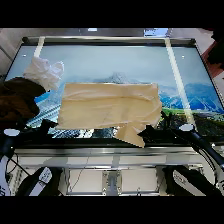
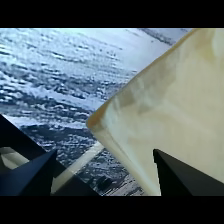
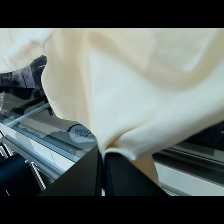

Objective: Fold the shirts.

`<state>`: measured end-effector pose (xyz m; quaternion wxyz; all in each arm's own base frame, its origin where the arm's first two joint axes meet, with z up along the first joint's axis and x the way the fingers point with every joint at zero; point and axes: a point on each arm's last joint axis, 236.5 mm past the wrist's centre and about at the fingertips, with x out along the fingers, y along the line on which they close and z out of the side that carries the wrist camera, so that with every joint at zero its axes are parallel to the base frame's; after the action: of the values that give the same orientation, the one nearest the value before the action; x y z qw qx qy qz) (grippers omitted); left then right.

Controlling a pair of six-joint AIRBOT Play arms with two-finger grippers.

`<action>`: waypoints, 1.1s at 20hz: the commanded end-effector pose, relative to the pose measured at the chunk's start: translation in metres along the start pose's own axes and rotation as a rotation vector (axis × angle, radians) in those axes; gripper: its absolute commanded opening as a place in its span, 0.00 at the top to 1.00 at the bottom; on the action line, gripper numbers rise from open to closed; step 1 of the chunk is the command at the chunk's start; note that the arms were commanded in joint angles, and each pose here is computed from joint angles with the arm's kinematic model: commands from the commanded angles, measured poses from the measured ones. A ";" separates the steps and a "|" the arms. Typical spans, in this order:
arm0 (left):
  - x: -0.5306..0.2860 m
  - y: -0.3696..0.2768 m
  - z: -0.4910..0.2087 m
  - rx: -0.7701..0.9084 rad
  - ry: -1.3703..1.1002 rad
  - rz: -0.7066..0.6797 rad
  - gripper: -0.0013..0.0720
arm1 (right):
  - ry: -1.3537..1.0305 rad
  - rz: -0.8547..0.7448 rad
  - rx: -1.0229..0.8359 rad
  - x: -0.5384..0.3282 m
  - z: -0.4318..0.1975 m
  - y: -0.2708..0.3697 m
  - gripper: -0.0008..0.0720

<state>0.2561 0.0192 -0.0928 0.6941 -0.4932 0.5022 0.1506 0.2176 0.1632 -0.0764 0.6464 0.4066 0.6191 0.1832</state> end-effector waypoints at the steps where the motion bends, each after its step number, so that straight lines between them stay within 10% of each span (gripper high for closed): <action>1: 0.013 -0.001 -0.001 -0.029 0.030 -0.029 0.08 | 0.002 0.012 -0.004 0.000 -0.001 0.003 0.95; 6: 0.027 -0.003 0.004 -0.057 0.037 -0.059 0.32 | 0.008 0.026 0.002 0.000 -0.002 0.006 0.95; 10: 0.027 -0.003 0.012 -0.016 0.002 -0.058 0.93 | -0.015 0.040 0.012 0.000 0.003 0.009 0.95; 22: -0.082 -0.152 -0.022 0.417 0.096 -0.513 0.96 | -0.061 -0.133 -0.243 -0.069 -0.015 0.038 0.95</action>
<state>0.3215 -0.0287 0.0119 0.7522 -0.4875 0.4336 -0.0923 0.2187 0.1566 -0.0099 0.7056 0.3348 0.5821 0.2263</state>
